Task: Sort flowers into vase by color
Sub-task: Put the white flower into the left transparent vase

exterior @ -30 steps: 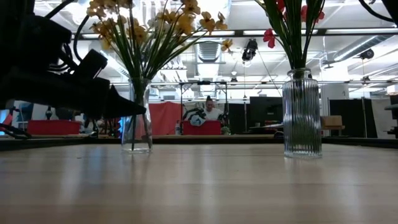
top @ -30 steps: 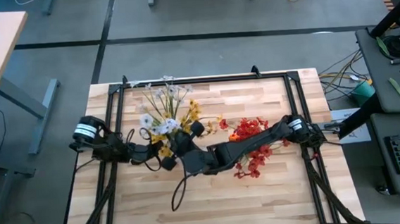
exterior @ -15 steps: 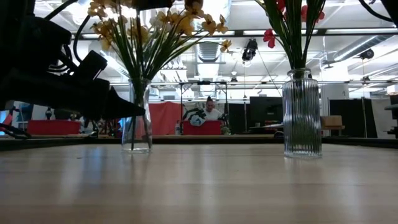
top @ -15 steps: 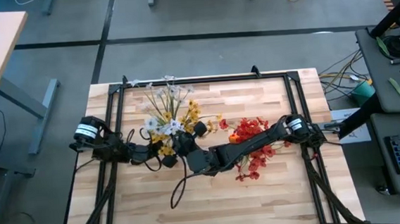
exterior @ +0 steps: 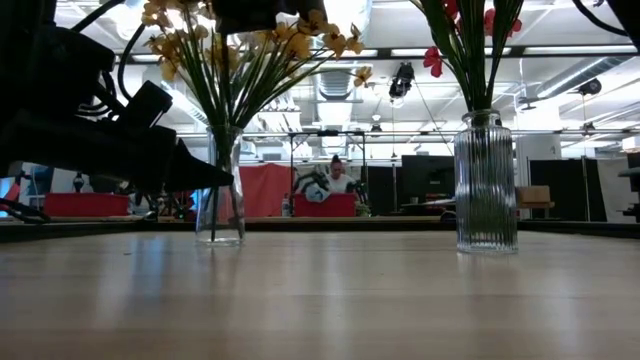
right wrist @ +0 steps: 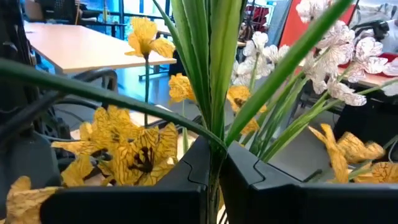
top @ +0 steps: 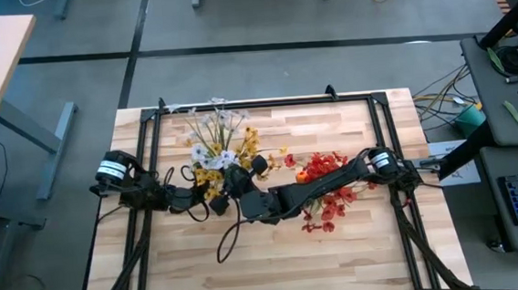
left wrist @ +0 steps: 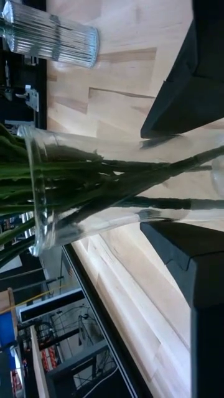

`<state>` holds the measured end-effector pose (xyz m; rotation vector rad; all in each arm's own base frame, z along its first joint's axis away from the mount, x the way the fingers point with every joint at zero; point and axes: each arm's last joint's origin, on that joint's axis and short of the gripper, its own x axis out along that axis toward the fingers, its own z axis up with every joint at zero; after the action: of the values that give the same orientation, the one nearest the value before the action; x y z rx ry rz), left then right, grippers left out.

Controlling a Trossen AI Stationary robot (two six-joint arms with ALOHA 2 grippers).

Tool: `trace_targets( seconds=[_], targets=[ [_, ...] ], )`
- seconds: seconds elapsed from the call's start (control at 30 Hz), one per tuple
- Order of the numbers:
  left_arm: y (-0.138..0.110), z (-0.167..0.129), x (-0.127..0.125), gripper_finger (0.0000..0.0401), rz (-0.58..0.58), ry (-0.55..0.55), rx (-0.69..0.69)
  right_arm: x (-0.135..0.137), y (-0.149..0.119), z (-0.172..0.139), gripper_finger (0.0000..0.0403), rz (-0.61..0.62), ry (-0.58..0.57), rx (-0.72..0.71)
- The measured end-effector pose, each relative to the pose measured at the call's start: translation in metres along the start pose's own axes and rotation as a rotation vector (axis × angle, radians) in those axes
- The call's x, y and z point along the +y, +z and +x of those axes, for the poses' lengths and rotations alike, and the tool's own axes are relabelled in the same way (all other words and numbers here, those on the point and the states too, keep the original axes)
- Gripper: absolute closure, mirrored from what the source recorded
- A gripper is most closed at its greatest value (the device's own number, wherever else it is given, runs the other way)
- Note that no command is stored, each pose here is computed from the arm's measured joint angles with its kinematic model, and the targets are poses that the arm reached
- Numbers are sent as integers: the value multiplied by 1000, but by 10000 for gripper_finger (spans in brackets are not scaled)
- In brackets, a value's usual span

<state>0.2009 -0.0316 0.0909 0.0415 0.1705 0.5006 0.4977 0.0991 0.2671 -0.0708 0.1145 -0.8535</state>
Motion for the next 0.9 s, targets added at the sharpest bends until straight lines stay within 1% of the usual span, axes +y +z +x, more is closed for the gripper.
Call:
trace_targets(
  seconds=[0.27, 0.37, 0.63, 0.77, 0.9],
  targets=[
    [0, 0, 0, 200, 0, 0, 0, 1, -3, 0, 390, -11, 1, 5],
    [0, 0, 0, 200, 1, 0, 1, 1, -3, 0, 382, -13, 0, 9],
    [0, 0, 0, 200, -3, 0, 1, 0, -7, -1, 315, -42, 0, 37],
    [0, 0, 0, 200, -4, 0, 1, -1, -1, -7, 284, -59, 10, 34],
    [0, 0, 0, 200, -7, 0, 1, 1, 8, -19, 263, -78, 32, 19]
  ],
)
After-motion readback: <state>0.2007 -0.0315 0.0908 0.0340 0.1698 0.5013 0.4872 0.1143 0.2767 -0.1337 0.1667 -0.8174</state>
